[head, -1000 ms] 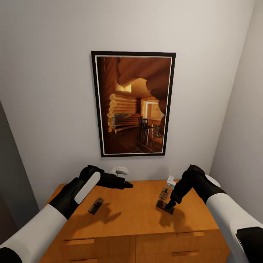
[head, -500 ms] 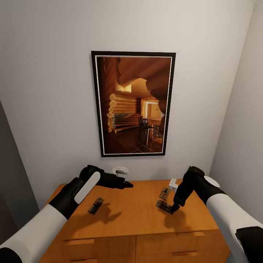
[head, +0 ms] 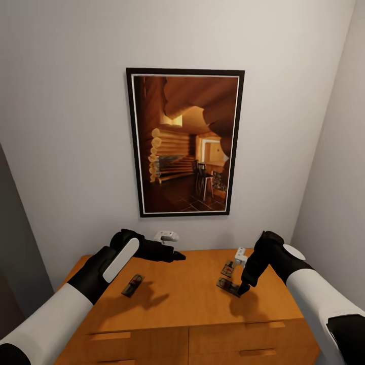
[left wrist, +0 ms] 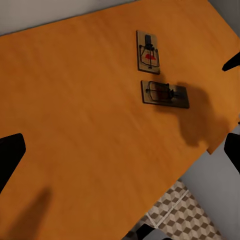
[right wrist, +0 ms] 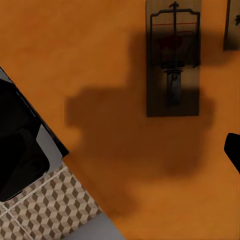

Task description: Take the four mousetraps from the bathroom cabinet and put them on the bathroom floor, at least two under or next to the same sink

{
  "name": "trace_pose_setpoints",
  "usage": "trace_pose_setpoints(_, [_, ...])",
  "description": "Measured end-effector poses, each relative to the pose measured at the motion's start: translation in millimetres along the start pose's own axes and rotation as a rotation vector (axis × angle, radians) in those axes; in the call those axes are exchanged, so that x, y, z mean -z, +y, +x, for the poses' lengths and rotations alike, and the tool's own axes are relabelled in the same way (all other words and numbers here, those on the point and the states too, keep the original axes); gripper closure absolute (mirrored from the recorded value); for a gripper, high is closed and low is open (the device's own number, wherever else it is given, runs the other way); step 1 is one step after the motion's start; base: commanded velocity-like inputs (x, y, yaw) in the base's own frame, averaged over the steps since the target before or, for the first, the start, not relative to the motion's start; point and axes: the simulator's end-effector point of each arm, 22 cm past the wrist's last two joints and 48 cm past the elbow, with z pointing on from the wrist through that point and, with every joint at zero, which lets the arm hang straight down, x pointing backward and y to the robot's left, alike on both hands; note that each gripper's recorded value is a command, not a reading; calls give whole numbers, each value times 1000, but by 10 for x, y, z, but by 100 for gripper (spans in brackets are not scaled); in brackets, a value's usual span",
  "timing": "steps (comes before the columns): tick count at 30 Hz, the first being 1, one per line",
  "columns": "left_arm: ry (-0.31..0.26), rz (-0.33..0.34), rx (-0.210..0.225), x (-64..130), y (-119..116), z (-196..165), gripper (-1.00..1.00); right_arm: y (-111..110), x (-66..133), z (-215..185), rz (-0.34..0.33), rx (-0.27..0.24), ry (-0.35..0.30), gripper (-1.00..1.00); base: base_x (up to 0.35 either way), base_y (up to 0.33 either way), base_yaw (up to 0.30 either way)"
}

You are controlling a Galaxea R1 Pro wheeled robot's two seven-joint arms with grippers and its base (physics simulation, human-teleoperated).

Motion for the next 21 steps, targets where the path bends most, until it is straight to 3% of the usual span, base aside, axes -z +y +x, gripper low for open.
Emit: trace_pose_setpoints(21, [-20, 11, -18, 39, -74, -71, -100, -22, -1, -4, 6, -3, -5, -100, 0, 0, 0])
